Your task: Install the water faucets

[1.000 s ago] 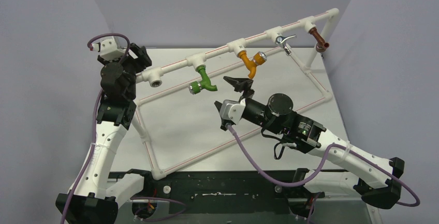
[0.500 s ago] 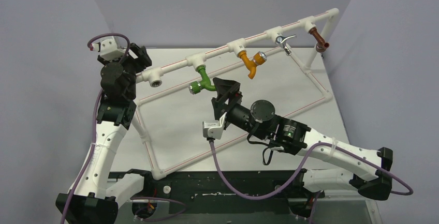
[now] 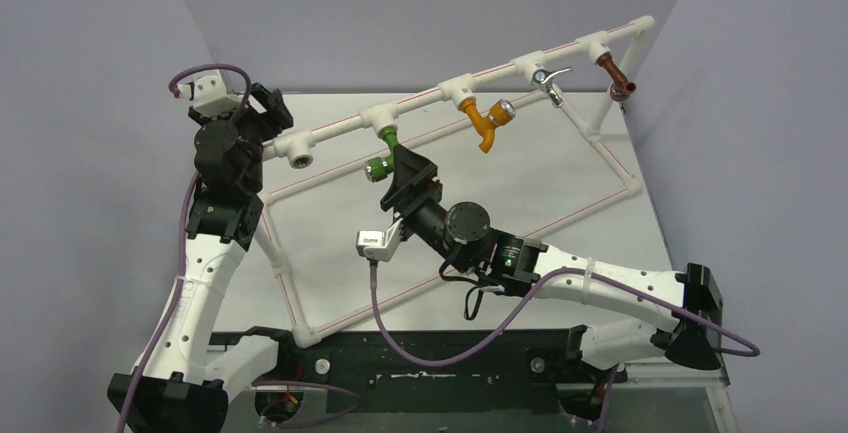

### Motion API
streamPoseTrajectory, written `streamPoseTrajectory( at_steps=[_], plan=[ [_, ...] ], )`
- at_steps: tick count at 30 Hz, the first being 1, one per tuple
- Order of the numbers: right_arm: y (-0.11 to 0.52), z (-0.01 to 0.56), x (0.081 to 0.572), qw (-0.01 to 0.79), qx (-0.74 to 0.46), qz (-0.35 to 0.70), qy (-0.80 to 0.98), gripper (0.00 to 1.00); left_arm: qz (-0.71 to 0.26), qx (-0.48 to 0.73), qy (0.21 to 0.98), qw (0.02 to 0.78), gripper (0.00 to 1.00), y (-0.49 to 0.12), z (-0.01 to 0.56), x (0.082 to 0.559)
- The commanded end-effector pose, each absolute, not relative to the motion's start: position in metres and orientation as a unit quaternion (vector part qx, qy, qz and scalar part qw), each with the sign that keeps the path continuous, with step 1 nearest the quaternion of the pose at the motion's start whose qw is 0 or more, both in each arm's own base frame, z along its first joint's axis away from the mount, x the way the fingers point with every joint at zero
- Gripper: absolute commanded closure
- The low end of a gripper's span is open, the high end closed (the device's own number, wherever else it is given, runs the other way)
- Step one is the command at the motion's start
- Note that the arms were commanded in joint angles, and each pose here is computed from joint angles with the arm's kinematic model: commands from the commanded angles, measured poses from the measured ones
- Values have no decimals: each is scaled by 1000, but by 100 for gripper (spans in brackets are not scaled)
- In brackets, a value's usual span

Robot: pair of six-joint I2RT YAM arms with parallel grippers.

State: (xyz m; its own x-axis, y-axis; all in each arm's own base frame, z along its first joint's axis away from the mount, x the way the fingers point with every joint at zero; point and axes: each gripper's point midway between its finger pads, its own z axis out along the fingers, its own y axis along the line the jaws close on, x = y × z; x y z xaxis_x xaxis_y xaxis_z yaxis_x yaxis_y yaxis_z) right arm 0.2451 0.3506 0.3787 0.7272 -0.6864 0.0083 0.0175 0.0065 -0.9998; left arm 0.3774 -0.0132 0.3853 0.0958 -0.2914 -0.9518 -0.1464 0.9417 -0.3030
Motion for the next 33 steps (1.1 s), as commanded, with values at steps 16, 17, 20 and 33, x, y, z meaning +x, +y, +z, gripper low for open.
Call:
streamPoseTrajectory(
  at_steps=[16,17,20,33],
  plan=[
    [351,403,256,719,-584,-257,276,65,-1,-128,806,577,30,-17,263,368],
    [351,404,256,724,-580,-252,278,73,-1,-128,807,577,30,-16,263,368],
    [351,405,255,741,-562,-234,284,95,-1,-128,806,577,30,-16,263,367],
    [341,436,233,865,-379,-70,323,100,-2,-128,806,578,30,-17,264,367]
  ],
)
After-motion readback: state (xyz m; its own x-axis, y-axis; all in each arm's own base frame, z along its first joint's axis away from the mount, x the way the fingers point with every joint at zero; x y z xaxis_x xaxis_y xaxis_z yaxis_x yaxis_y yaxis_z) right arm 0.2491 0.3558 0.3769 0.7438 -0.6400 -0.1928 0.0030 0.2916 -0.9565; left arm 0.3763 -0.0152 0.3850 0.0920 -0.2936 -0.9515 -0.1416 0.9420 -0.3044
